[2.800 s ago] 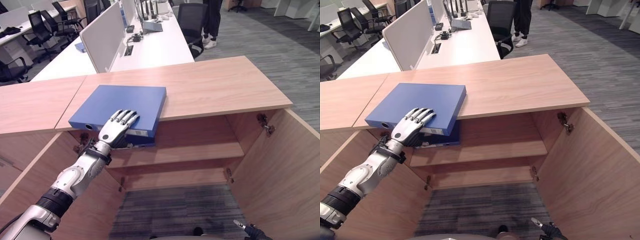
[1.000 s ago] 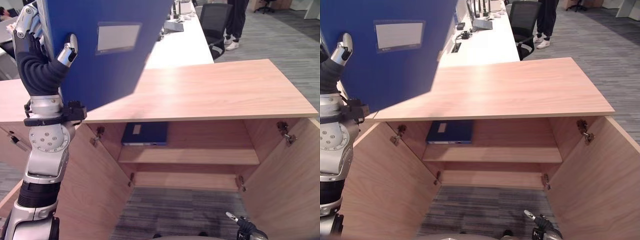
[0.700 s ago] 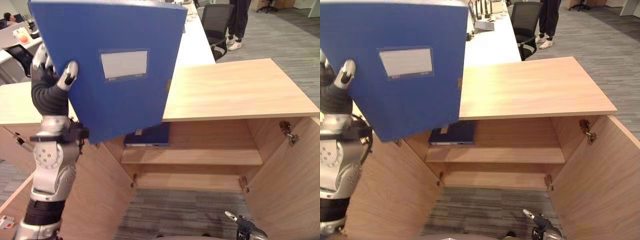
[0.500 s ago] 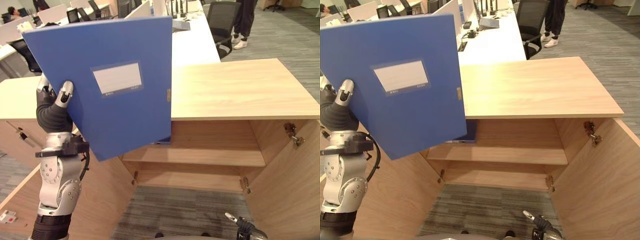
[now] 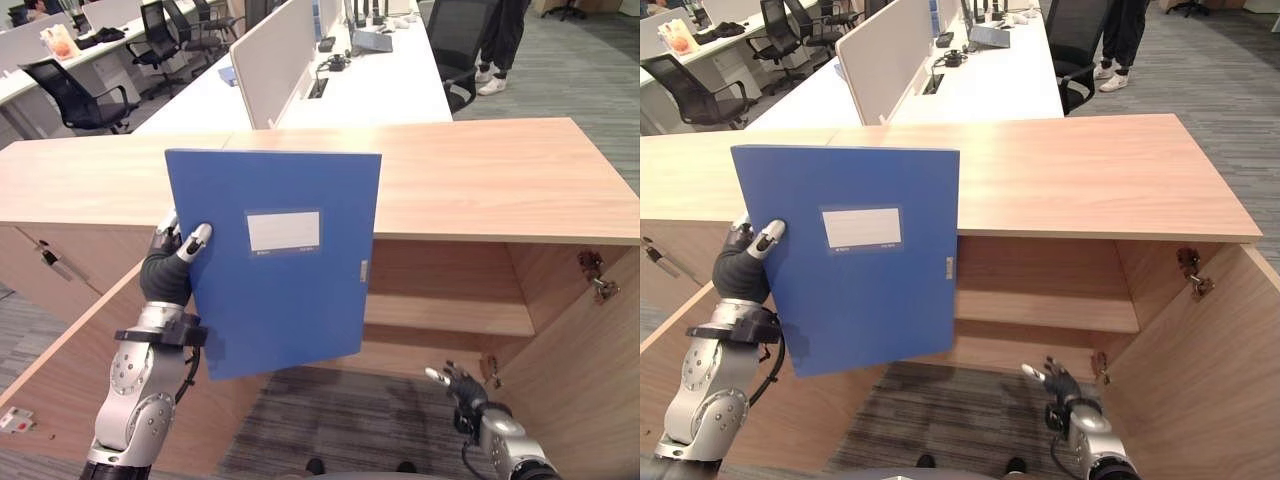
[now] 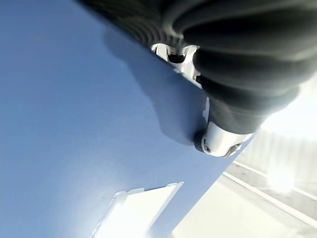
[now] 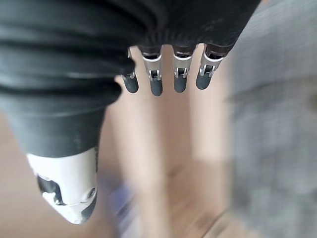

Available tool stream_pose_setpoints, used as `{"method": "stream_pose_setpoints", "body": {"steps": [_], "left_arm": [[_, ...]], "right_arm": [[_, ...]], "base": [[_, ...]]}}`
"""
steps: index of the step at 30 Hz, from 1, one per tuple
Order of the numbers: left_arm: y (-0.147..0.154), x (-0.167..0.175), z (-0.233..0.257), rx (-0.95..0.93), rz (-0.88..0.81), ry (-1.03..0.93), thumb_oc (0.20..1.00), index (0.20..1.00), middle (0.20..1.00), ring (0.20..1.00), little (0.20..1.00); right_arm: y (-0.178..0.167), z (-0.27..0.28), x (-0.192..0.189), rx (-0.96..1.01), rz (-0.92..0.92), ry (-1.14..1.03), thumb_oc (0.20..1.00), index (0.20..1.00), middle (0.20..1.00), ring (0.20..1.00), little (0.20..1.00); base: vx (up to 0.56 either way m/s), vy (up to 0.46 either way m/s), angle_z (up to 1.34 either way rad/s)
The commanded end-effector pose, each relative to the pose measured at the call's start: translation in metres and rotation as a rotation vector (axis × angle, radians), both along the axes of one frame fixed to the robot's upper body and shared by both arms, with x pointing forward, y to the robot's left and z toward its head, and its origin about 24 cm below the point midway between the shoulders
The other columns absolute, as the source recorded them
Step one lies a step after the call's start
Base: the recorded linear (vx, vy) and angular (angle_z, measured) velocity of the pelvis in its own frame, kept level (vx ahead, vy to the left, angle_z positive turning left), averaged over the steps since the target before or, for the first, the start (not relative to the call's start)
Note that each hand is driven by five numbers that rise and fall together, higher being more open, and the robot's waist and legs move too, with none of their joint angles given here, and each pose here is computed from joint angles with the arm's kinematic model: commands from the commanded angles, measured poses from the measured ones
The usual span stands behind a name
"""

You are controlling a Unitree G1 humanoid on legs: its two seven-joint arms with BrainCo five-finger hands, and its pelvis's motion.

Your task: Put the empty folder in the office cabinet

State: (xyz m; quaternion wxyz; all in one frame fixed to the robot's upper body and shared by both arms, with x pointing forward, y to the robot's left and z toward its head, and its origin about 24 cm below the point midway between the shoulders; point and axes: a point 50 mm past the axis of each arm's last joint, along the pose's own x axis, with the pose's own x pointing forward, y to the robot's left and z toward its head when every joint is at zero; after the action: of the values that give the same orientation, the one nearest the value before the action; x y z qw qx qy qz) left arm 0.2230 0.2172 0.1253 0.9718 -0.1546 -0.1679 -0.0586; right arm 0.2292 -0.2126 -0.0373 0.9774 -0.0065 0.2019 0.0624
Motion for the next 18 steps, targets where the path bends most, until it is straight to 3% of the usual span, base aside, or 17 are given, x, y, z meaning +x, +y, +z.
{"method": "stream_pose_setpoints", "body": {"steps": [1,9,18], "left_arm": [[-0.003,0.005,0.022,0.029,-0.022,-0.126,0.2,0.2,0.2,0.2,0.2],[-0.023,0.012,0.018,0.06,-0.12,-0.119,0.2,0.2,0.2,0.2,0.2],[-0.039,0.023,0.015,0.084,-0.179,-0.116,0.2,0.2,0.2,0.2,0.2]], "right_arm": [[0.015,0.032,0.03,0.048,0.091,-0.142,1.0,1.0,1.0,1.0,1.0],[0.058,0.093,0.039,0.137,0.401,-0.353,1.0,1.0,1.0,1.0,1.0],[0.094,0.108,0.04,0.259,0.529,-0.399,1.0,1.0,1.0,1.0,1.0]], "base": [[0.0,0.016,-0.06],[0.0,0.004,-0.02],[0.0,0.0,0.0]]}}
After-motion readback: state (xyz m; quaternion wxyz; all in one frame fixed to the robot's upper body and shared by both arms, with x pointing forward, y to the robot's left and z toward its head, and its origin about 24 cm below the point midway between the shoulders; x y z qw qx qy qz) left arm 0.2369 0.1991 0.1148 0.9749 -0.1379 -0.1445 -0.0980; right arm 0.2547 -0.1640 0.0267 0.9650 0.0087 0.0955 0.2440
